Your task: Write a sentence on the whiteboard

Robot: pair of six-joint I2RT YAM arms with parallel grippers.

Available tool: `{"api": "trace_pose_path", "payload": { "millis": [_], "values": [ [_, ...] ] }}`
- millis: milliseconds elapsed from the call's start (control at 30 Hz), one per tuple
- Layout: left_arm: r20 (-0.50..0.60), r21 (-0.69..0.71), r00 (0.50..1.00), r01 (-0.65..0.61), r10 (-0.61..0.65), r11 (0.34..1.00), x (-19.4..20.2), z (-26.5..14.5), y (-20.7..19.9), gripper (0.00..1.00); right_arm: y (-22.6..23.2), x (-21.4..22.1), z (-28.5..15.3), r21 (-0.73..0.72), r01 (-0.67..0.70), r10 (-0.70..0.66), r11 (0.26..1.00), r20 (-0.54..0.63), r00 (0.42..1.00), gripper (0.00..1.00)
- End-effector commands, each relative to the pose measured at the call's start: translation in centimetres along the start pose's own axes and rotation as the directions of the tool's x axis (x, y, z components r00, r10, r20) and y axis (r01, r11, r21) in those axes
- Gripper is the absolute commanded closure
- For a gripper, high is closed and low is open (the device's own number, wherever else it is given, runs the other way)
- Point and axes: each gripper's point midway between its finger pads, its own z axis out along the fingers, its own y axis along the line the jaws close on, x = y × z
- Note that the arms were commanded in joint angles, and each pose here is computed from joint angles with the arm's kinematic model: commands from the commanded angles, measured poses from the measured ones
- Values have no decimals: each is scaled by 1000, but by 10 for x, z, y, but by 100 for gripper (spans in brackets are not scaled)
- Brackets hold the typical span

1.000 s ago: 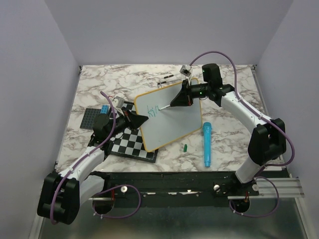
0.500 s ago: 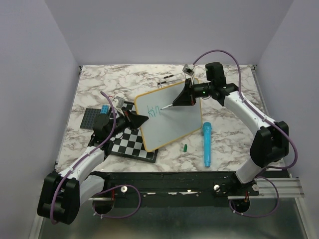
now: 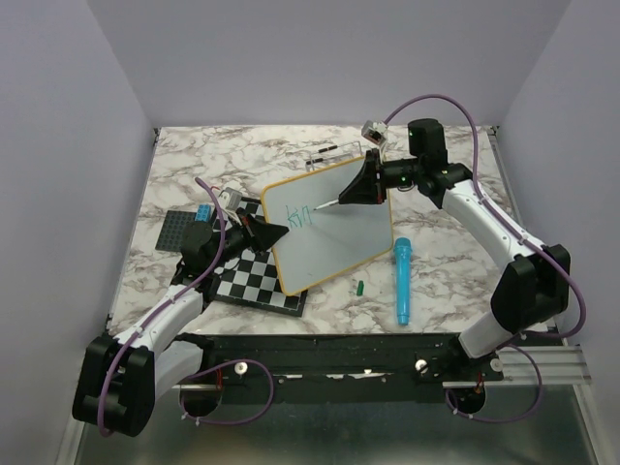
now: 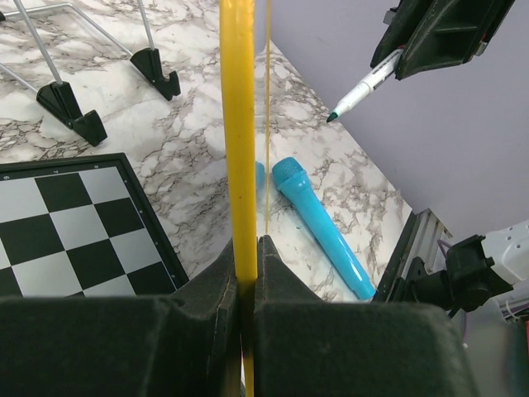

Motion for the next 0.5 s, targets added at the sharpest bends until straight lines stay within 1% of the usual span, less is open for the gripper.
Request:
{"api": "trace_pose_path", "payload": {
  "millis": [0,467],
  "values": [
    [35,85,996,-89,86,992,-15,2,-20,100,9,-5,-7,-18,71,-71,997,21,997,99],
    [41,86,995,-92,89,992,-16,2,-21,100,-3,-5,-8,19,108,-108,994,21,994,99]
  ]
}}
